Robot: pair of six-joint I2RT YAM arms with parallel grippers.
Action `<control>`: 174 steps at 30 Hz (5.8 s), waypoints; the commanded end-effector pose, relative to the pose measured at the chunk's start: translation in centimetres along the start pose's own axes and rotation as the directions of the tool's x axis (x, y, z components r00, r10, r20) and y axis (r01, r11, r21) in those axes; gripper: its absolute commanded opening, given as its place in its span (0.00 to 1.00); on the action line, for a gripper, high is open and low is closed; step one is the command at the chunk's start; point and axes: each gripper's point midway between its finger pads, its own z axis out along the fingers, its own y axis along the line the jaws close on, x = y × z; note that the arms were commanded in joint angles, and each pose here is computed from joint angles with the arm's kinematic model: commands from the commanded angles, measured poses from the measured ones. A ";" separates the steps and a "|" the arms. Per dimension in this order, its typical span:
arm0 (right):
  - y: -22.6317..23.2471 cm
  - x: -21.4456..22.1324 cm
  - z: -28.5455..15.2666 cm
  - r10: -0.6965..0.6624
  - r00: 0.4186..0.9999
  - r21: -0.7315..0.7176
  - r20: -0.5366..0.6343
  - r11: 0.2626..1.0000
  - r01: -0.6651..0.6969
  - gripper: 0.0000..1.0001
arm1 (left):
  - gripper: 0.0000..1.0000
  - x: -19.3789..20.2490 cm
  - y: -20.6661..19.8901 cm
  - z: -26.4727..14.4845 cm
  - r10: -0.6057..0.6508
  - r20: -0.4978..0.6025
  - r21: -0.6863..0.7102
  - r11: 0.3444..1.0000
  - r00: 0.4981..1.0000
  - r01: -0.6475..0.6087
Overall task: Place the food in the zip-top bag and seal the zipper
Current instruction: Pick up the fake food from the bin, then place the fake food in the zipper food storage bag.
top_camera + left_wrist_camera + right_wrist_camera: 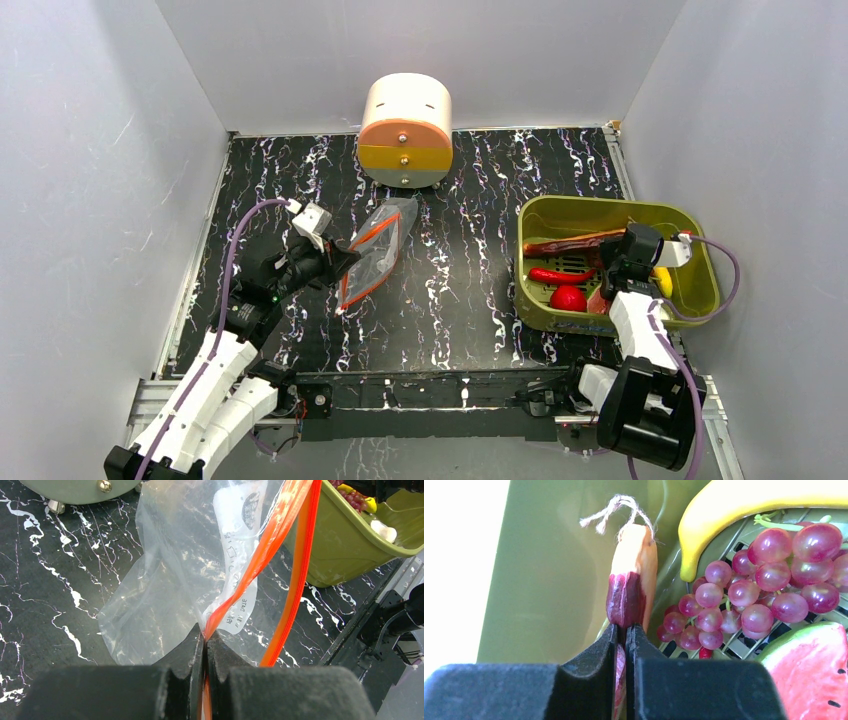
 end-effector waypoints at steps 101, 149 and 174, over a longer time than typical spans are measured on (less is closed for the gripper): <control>14.0 -12.8 -9.9 -0.132 0.961 -0.191 0.243 0.965 0.181 0.00 | 0.00 -0.3 0.0 0.3 -0.036 0.004 0.000 0.999 0.999 0.036; 23.8 10.9 -30.2 -0.698 0.616 -0.910 -0.366 0.408 -0.078 0.00 | 0.00 -6.0 0.0 0.8 0.200 0.223 -0.001 0.979 0.954 -0.205; 17.5 24.2 -41.1 -0.830 0.228 -0.849 -0.509 0.441 -0.289 0.00 | 0.00 -0.4 -0.3 1.8 0.167 0.073 0.099 0.980 0.983 -0.173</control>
